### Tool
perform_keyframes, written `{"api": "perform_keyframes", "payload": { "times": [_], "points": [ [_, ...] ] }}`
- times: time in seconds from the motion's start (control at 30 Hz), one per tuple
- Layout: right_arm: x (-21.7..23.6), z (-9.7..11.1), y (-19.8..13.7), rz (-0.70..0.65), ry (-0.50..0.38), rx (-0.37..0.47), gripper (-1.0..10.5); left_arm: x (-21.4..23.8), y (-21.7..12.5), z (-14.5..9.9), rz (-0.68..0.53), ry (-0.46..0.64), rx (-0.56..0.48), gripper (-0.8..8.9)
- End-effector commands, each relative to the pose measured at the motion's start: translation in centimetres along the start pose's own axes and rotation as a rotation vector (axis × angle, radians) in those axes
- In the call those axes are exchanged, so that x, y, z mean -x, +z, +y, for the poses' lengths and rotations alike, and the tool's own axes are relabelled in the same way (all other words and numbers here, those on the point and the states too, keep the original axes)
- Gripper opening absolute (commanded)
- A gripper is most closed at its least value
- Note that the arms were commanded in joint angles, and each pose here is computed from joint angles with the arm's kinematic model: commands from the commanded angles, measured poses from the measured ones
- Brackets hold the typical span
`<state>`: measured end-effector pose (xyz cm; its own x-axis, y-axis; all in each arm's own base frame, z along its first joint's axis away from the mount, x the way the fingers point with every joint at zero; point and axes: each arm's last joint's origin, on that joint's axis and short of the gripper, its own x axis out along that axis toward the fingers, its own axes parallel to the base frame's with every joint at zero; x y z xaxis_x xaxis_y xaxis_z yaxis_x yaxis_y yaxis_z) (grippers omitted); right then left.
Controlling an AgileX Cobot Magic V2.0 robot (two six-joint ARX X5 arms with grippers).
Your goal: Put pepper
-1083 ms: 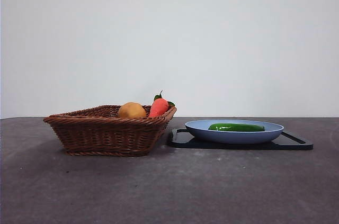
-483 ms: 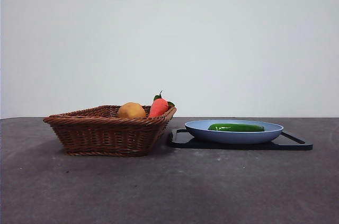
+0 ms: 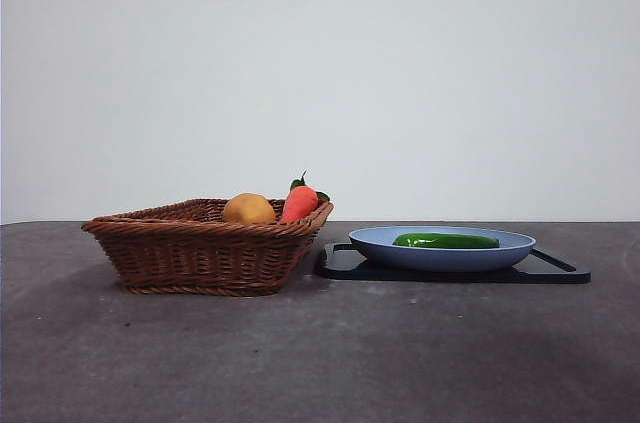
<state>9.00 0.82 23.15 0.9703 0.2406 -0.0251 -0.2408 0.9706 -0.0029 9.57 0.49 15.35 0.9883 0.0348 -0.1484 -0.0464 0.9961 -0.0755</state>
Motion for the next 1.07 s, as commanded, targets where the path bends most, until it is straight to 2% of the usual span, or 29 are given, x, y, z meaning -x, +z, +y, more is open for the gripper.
{"api": "perform_keyframes", "payload": {
  "times": [0.03,0.47,0.7,0.87,1.07],
  "points": [
    [0.0,-0.1,-1.8,-0.005,-0.043,-0.021,0.1,-0.1,-0.2,0.0,-0.004,-0.003,0.010,0.08],
    [-0.6,-0.2,-7.0,0.075,-0.046,-0.060,0.1,-0.1,-0.2,0.0,-0.004,-0.003,0.010,0.08],
    [-0.7,0.0,-8.1,0.131,-0.028,-0.070,0.1,-0.1,-0.2,0.0,-0.004,-0.003,0.010,0.08],
    [-0.7,0.1,-8.1,0.127,-0.024,-0.147,0.1,-0.1,-0.2,0.0,-0.004,-0.003,0.010,0.08],
    [-0.7,0.0,-8.1,0.128,-0.024,-0.147,0.1,-0.1,-0.2,0.0,-0.004,-0.003,0.010,0.08]
  ]
}}
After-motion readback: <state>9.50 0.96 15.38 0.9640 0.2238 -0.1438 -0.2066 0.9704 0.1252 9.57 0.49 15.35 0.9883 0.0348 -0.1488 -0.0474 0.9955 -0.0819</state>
